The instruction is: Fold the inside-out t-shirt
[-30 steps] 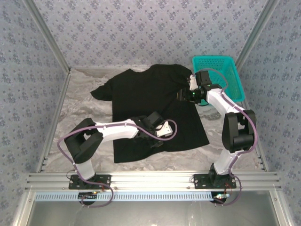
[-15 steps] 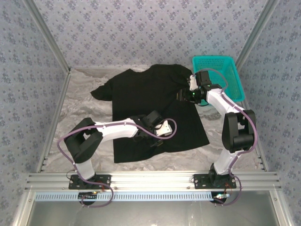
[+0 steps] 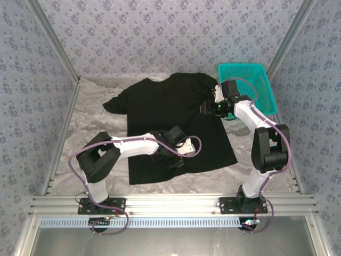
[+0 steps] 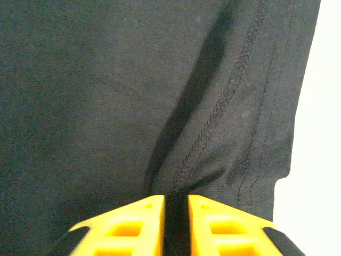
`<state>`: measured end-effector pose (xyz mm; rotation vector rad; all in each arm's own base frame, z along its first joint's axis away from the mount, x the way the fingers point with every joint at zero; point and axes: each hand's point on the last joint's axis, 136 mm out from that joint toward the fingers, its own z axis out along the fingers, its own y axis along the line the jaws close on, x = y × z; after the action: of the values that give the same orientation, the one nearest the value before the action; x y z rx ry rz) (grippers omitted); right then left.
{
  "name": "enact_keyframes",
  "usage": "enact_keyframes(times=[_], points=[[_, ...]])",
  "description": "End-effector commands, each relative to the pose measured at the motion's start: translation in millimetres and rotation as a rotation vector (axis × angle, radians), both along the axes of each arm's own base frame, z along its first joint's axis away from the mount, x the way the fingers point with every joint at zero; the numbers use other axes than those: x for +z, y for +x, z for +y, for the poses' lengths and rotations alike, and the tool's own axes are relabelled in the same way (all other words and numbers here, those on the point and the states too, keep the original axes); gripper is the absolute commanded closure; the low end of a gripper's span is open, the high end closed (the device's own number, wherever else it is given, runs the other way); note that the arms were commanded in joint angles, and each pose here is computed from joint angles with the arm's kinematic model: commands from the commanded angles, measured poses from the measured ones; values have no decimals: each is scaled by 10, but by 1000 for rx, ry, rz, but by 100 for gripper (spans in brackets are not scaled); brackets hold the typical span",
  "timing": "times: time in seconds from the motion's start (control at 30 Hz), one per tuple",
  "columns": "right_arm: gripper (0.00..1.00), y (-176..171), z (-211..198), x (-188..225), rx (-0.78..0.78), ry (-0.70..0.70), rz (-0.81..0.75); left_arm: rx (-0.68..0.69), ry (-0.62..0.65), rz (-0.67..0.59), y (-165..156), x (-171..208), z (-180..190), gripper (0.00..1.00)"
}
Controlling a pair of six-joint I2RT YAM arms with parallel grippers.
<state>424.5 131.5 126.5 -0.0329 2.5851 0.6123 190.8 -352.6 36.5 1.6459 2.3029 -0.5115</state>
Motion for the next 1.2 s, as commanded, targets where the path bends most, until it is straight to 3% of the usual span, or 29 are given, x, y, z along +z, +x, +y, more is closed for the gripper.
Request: enact_keyframes(times=[0.0, 0.13, 0.23, 0.4, 0.5, 0.63, 0.9, 1.0, 1.17], points=[[42, -47, -13, -36, 11, 1, 16, -18, -3, 32, -29, 10, -31, 89], [42, -44, -15, -27, 10, 1, 15, -21, -8, 49, -49, 15, -34, 100], [42, -57, -20, 1, 9, 0, 12, 28, -34, 47, 13, 92, -38, 100], [43, -183, -59, 255, -13, -17, -56, 252, -175, -137, 425, 597, 73, 100], [43, -439, -37, 490, -9, -17, -119, 385, -278, -133, 606, 922, 183, 100], [43, -940, 221, 746, 98, -11, -199, 503, -349, -94, 779, 1144, 317, 100], [50, -2037, 1157, 578, 501, 120, -364, 660, -419, 57, 1034, 1407, 397, 100], [55, -2131, 1484, 347, 570, 116, -431, 666, -457, 93, 1041, 1597, 374, 100], [64, -1949, 1802, 6, 559, 45, -566, 650, -556, 41, 965, 2076, 447, 100]])
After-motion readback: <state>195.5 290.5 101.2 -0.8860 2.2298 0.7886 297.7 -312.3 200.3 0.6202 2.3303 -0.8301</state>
